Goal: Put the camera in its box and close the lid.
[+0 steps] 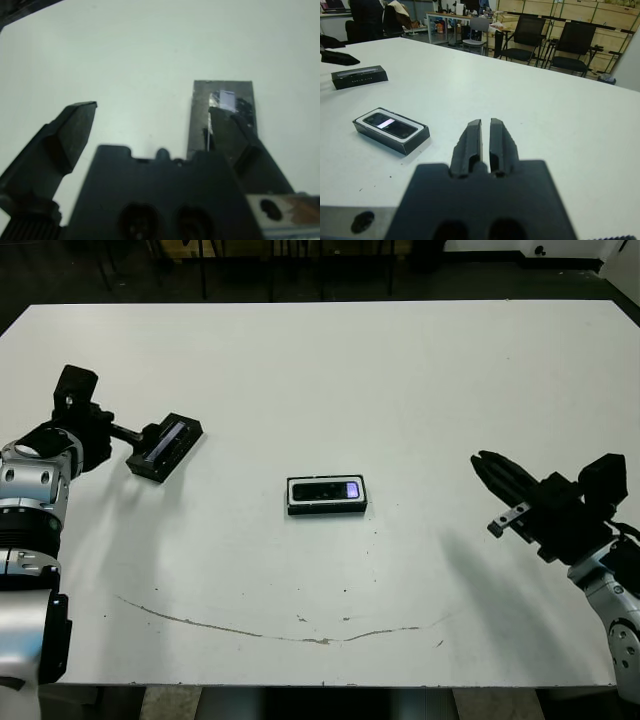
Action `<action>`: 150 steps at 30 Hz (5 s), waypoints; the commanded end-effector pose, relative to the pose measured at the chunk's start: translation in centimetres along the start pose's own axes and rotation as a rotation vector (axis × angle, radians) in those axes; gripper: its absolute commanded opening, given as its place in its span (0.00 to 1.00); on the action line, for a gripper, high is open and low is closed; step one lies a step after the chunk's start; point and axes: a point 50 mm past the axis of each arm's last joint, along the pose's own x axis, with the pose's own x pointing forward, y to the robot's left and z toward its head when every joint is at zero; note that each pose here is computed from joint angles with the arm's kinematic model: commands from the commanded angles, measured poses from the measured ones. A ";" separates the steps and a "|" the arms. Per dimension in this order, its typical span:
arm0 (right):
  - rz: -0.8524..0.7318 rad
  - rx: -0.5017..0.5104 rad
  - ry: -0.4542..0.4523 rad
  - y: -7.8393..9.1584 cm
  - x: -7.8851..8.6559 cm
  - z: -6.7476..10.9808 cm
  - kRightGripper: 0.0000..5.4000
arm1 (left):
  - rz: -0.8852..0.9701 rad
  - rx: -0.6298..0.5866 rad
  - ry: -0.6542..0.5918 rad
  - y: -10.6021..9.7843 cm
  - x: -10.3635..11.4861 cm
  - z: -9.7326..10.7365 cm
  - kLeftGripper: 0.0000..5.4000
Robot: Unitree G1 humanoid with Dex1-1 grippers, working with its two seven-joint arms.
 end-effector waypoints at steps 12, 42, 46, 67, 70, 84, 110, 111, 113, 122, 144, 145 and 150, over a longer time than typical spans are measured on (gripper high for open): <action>0.015 -0.003 0.014 0.0 0.0 -1.1 0.00 | -0.073 -0.073 -0.057 -1.1 -0.3 -0.3 1.00; 0.018 -0.023 0.015 0.0 -0.2 -1.3 0.00 | -0.188 -0.004 0.053 -3.5 0.4 -2.7 1.00; 0.028 -0.010 0.005 -0.1 -0.2 -1.5 0.00 | -0.181 0.008 0.080 -3.6 0.5 -3.1 1.00; -0.011 -0.031 0.043 0.0 -0.5 -1.0 0.00 | -0.229 0.026 0.161 -3.8 0.5 -4.9 1.00; -0.009 -0.021 0.035 -0.1 -0.6 -1.1 0.00 | -0.216 -0.010 0.160 -3.9 0.5 -5.4 1.00; -0.047 -0.011 0.096 -0.1 -0.8 -0.9 0.00 | -0.443 0.233 0.205 -5.2 0.2 -6.6 0.71; -0.021 -0.007 0.054 -0.2 -0.5 -1.4 0.00 | -0.669 0.302 -0.032 -5.2 -2.4 -1.9 0.50; -0.013 -0.002 0.043 -0.2 -0.5 -1.5 0.00 | -0.666 0.289 -0.068 -5.1 -2.5 -1.3 0.50; 0.000 -0.002 0.035 -0.3 -0.4 -1.6 0.00 | -0.674 0.263 -0.130 -5.1 -2.7 0.0 0.50; 0.016 0.032 0.038 -0.6 0.4 -1.6 0.00 | -0.875 0.302 -0.241 -8.6 -2.7 5.1 0.50; -0.010 0.065 0.091 -1.0 1.0 -0.9 0.00 | -1.088 0.482 -0.010 -14.0 0.3 3.7 0.50; -0.010 0.068 0.092 -1.0 1.0 -1.0 0.00 | -1.090 0.479 -0.001 -14.1 0.4 3.6 0.50; -0.007 0.079 0.095 -0.9 0.9 -1.1 0.00 | -1.096 0.520 0.027 -14.2 0.5 3.2 0.50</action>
